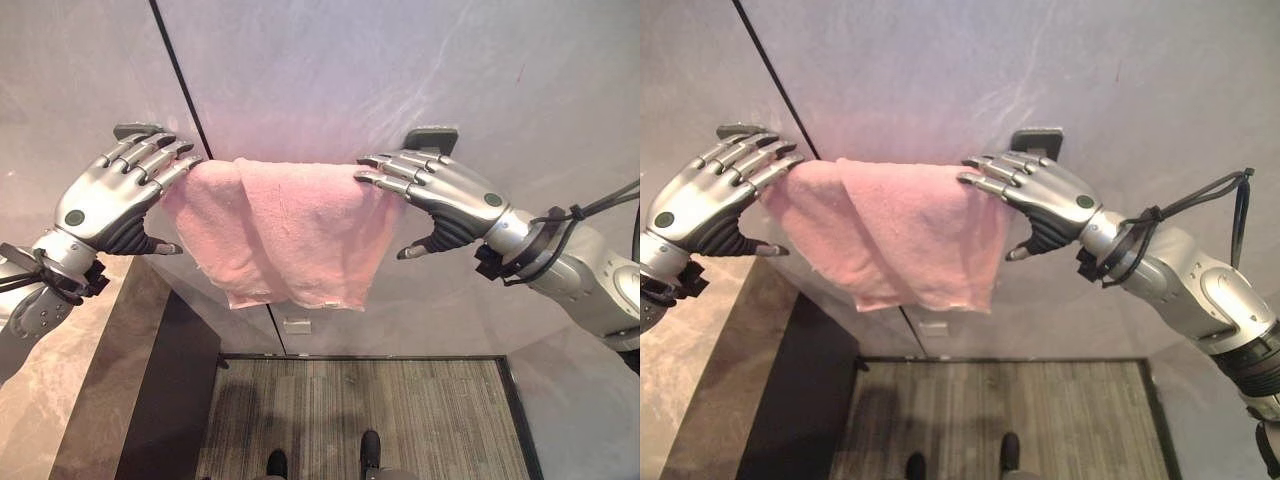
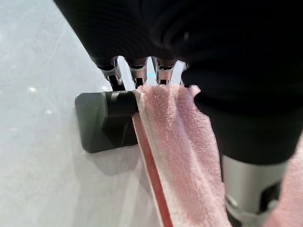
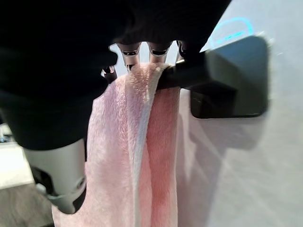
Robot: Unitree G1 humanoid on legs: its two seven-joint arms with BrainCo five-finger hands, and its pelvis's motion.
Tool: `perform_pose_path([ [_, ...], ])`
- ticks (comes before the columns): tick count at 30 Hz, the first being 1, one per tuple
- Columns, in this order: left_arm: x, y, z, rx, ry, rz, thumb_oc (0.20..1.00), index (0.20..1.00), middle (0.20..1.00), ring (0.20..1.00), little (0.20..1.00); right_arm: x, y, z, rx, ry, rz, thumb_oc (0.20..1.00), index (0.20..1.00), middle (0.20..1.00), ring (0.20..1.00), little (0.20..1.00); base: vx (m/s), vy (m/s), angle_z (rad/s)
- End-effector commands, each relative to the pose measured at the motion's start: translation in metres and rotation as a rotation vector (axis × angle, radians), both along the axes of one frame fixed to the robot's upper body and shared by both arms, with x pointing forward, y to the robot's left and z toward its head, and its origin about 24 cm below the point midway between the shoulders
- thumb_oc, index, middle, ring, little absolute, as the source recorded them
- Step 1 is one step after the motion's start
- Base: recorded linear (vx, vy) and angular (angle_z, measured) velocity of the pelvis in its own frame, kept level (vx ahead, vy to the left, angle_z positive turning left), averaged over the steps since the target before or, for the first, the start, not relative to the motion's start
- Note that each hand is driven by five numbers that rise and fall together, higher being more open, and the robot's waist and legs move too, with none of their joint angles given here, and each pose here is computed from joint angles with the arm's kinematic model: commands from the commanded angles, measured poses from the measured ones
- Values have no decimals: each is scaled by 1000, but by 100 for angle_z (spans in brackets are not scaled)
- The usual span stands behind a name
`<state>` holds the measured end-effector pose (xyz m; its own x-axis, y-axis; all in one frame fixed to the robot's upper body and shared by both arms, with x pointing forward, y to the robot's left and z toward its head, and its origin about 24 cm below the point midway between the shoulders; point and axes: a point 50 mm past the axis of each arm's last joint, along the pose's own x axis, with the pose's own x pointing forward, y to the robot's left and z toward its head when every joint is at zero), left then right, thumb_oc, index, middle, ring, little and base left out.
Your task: Put brush and paste in cup on sink, flatten towel.
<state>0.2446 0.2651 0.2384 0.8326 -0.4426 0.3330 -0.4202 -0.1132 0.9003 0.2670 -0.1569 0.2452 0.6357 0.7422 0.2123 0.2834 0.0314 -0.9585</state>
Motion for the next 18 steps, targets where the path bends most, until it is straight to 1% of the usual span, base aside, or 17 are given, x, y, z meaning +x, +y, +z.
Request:
perform_pose_path([
  [1,-5,8,-25,149,140,34,1000,1000,1000,1000,1000,-2,-14,-12,-86,15,-49,1000,1000,1000,1000,1000,0,0,0],
  [7,-8,17,-33,200,189,68,1000,1000,1000,1000,1000,0,-33,-24,-148,60,-133,1000,1000,1000,1000,1000,0,0,0],
  [11,-12,30,-41,203,230,127,1000,1000,1000,1000,1000,1,-43,-30,-129,91,-175,1000,1000,1000,1000,1000,0,0,0],
  [18,-19,44,-48,190,261,194,1000,1000,1000,1000,1000,2,-45,-30,-106,96,-185,1000,1000,1000,1000,1000,0,0,0],
])
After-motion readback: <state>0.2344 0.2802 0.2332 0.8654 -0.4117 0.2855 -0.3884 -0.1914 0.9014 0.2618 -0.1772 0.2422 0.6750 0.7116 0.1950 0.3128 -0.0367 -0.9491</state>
